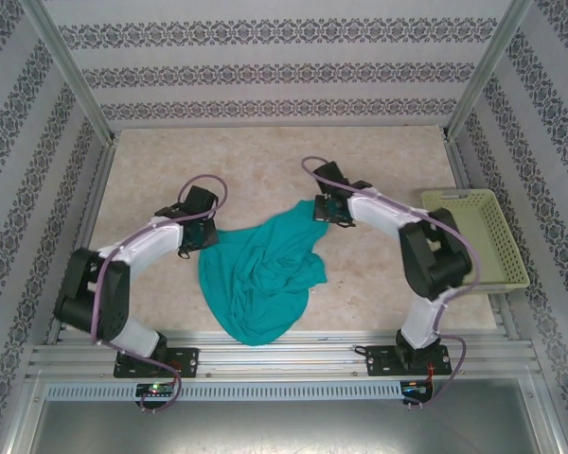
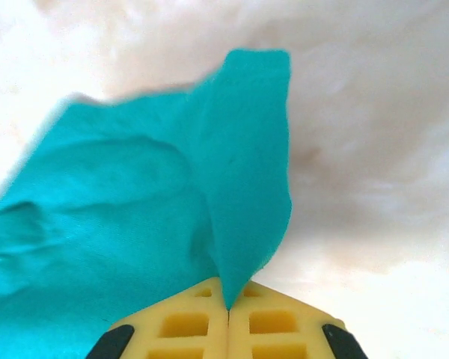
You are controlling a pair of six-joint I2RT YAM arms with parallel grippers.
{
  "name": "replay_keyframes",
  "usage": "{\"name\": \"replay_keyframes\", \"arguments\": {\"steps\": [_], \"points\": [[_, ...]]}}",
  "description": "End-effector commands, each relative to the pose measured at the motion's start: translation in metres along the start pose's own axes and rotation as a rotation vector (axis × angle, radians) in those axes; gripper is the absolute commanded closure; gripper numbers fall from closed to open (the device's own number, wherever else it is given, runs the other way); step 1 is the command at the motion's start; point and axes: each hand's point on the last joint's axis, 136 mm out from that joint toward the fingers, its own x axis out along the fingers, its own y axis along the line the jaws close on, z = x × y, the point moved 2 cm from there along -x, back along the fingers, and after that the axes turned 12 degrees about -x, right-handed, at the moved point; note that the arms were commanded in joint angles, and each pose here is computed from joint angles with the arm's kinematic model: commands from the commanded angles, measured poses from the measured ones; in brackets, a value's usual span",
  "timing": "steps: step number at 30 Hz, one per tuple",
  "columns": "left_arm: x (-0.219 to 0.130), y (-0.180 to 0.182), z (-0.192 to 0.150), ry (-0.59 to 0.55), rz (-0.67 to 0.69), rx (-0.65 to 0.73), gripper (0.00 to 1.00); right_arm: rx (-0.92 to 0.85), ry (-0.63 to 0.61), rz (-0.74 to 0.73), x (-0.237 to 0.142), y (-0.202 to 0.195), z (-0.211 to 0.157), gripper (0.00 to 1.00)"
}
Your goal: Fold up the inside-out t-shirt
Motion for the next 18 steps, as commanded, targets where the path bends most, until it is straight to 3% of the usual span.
{"name": "replay_keyframes", "arguments": {"steps": [1, 12, 15, 18], "points": [[-0.055, 0.003, 0.04, -0.159, -0.066, -0.052, 0.96, -0.009, -0.184, -0.069, -0.064, -0.03, 0.027, 1.0], [-0.19, -0.011, 0.08, -0.445, -0.377, -0.045, 0.99, 0.001, -0.679, 0.04, -0.244, -0.058, 0.032, 1.0], [-0.195, -0.018, 0.076, -0.433, -0.444, -0.025, 0.98, -0.016, -0.734, 0.08, -0.268, -0.058, 0.025, 1.0], [-0.17, -0.032, 0.06, -0.307, -0.488, 0.009, 0.91, 0.006, -0.664, 0.09, -0.252, -0.059, 0.009, 1.0]]}}
